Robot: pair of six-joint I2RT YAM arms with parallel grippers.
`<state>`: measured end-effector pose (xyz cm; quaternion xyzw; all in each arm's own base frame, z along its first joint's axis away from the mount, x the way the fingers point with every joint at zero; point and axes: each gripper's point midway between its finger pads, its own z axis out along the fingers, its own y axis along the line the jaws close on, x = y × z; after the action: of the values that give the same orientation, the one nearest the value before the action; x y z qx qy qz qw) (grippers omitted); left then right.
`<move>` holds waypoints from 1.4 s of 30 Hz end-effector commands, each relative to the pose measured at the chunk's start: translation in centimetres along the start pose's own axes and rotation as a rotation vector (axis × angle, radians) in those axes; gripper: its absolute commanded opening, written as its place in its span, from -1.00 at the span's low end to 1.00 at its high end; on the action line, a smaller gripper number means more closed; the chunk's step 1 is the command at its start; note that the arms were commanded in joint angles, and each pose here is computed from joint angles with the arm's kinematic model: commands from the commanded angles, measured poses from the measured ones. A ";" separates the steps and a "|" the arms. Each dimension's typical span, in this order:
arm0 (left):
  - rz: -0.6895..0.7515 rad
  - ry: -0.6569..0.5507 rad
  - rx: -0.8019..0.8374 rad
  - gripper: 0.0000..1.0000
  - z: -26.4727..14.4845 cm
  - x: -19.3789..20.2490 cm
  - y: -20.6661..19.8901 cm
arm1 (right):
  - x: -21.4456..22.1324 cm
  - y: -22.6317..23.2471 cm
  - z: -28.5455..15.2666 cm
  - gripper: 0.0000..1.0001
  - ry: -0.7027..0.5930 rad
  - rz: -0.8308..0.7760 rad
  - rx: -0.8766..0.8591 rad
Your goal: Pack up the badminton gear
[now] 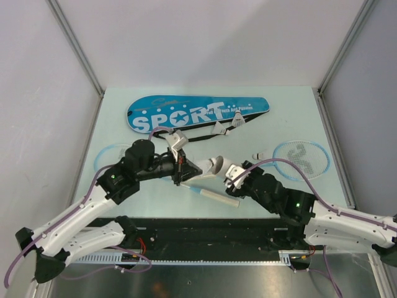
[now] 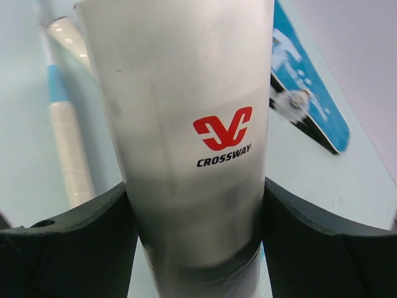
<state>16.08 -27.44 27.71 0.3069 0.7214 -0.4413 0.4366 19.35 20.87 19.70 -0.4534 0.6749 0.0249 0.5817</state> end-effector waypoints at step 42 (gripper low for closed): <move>-0.077 -0.118 -0.175 0.47 15.9 -7.0 11.3 | -1.5 -14.7 -10.0 -0.41 -0.140 0.334 0.681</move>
<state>28.85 -35.81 31.75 0.2244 0.6919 -0.4785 0.4919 21.30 9.66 28.75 -0.1739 0.6799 -0.0802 0.7078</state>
